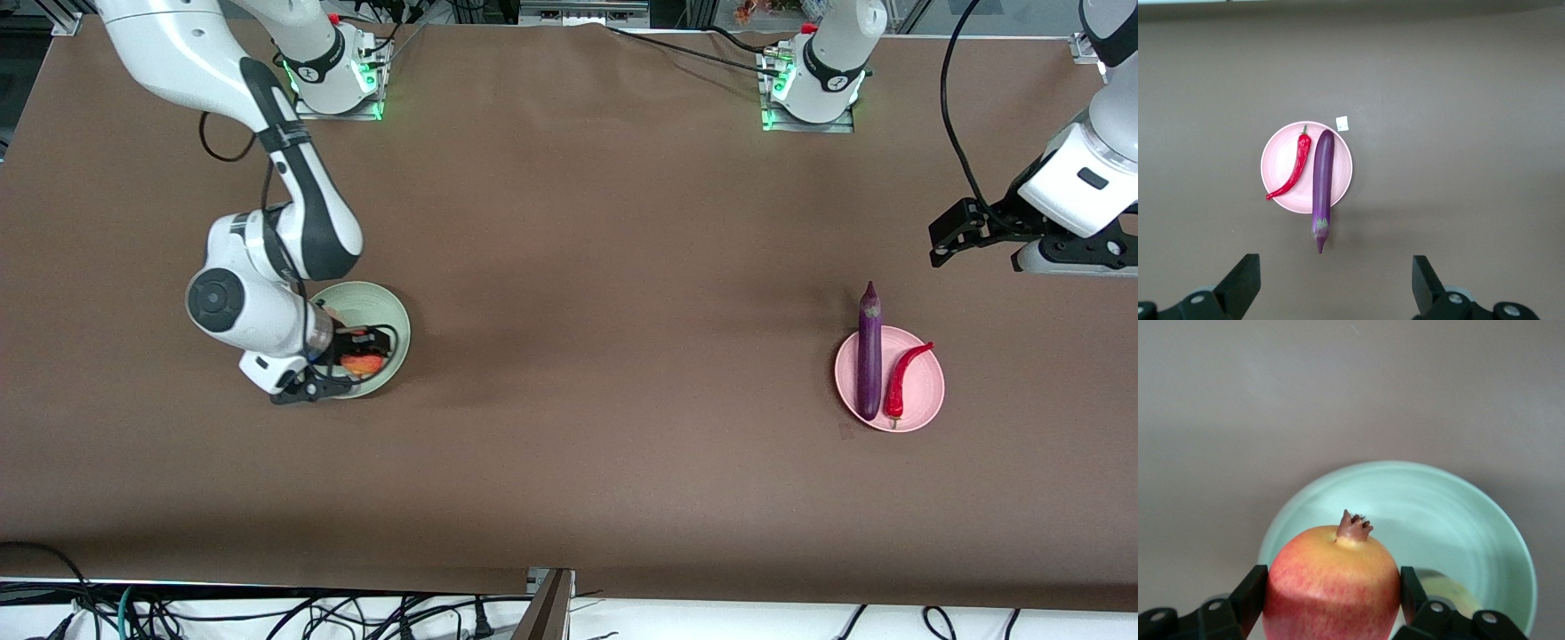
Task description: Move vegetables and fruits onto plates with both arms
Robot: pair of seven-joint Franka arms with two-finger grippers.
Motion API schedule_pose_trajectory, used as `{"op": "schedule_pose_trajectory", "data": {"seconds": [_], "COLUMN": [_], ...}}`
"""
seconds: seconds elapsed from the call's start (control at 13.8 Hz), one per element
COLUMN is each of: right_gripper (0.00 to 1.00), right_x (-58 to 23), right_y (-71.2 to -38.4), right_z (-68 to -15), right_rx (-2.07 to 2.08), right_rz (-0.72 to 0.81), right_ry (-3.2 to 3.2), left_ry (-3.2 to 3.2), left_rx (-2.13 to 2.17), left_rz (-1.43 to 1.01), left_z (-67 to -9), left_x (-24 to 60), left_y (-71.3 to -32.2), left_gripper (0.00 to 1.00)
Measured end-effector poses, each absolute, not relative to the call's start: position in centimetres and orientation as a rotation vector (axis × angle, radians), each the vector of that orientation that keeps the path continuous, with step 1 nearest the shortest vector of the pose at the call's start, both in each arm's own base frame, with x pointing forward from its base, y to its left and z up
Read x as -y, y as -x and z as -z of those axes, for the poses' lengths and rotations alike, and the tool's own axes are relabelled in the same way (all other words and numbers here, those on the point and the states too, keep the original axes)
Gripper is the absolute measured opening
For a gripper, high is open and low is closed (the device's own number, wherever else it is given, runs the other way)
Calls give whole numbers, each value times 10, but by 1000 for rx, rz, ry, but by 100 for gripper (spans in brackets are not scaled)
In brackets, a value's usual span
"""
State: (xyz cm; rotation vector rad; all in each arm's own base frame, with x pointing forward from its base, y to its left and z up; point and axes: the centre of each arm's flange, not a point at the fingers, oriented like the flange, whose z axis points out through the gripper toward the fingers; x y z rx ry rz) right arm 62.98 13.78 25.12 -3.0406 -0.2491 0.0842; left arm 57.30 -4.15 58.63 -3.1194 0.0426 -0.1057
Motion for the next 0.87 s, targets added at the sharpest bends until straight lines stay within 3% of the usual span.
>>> {"op": "schedule_pose_trajectory", "data": {"seconds": [0.14, 0.29, 0.43, 0.87], "right_gripper": [85, 99, 100, 100], "right_x": [-137, -144, -148, -204], "right_y": [-614, -609, -610, -601], "right_z": [-232, -228, -238, -353], "right_rx": [243, 232, 229, 54], "right_rz": [-99, -108, -108, -114], "right_ry": [3038, 3024, 3016, 3031], "left_ry": [3120, 3120, 3119, 3118], "left_rx": [-44, -43, -67, -103], "left_rz": [83, 74, 68, 79], "left_z": [-569, -562, -563, -571], "left_x": [40, 38, 38, 48], "left_y": [-574, -575, -574, -572], "left_gripper": [100, 100, 100, 100]}}
